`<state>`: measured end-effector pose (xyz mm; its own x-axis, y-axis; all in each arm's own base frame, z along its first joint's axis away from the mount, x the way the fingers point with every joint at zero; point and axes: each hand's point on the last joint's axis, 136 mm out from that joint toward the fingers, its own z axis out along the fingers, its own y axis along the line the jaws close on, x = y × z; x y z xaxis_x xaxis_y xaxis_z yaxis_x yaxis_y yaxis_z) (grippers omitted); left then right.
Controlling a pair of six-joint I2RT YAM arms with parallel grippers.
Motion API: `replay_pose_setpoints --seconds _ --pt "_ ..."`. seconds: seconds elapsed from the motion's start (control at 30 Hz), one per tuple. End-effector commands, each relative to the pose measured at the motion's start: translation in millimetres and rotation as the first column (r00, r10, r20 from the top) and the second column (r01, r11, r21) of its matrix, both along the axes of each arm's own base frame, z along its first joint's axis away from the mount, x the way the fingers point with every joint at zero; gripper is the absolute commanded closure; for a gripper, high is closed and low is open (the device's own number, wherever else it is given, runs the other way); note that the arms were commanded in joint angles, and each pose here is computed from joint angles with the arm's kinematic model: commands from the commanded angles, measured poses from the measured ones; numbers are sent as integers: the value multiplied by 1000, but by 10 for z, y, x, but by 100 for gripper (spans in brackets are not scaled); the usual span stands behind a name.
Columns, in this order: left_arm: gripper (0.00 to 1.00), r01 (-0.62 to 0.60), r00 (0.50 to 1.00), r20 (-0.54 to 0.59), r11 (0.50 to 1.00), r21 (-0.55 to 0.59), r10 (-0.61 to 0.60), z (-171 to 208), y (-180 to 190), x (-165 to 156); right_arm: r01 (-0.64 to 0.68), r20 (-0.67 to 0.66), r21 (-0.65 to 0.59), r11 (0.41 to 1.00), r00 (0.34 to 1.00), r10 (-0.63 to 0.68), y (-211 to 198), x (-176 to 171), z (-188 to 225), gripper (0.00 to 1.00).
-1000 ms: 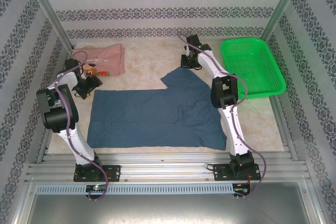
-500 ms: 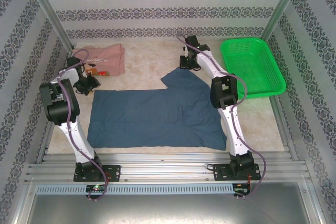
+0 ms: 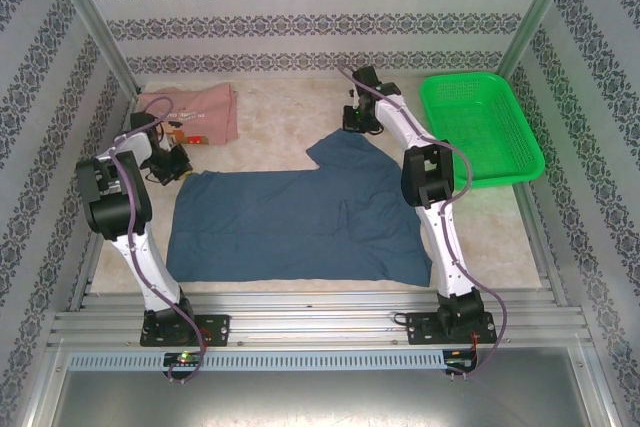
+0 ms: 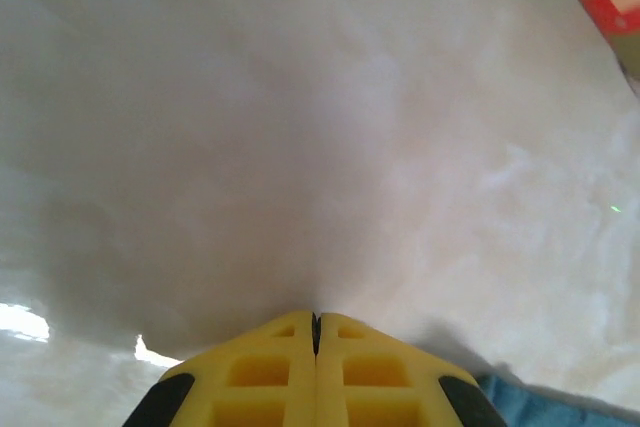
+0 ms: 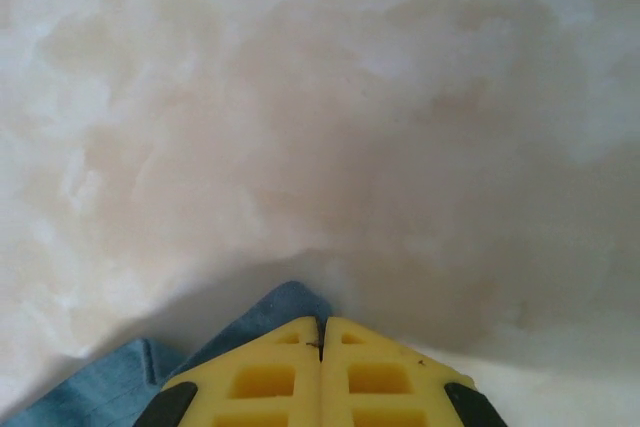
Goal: Fold and stack the t-shirts
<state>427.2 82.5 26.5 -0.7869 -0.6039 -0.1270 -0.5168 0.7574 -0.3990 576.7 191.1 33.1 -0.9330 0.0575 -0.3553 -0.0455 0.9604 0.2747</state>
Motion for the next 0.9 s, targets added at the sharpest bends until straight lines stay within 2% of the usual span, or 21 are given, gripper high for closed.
replay_pose_setpoints --seconds 0.0,0.23,0.43,0.63,0.87 --pt "100 37 997 65 998 -48 -34 350 -155 3 15 87 53 998 996 -20 44 60 626 97" --pt "100 5 981 193 999 38 -12 917 -15 25 45 186 109 993 981 -64 -49 103 1181 100" --pt "100 -16 955 298 999 52 0 1233 3 -110 20 260 127 992 964 -52 -109 -86 1616 100" --pt "100 -28 949 315 998 48 12 1240 -42 -345 -2 234 125 992 972 -28 -163 -556 1645 100" --pt "100 -49 943 331 998 30 37 1270 -106 -612 8 202 92 996 979 -26 -344 -1299 1531 100"
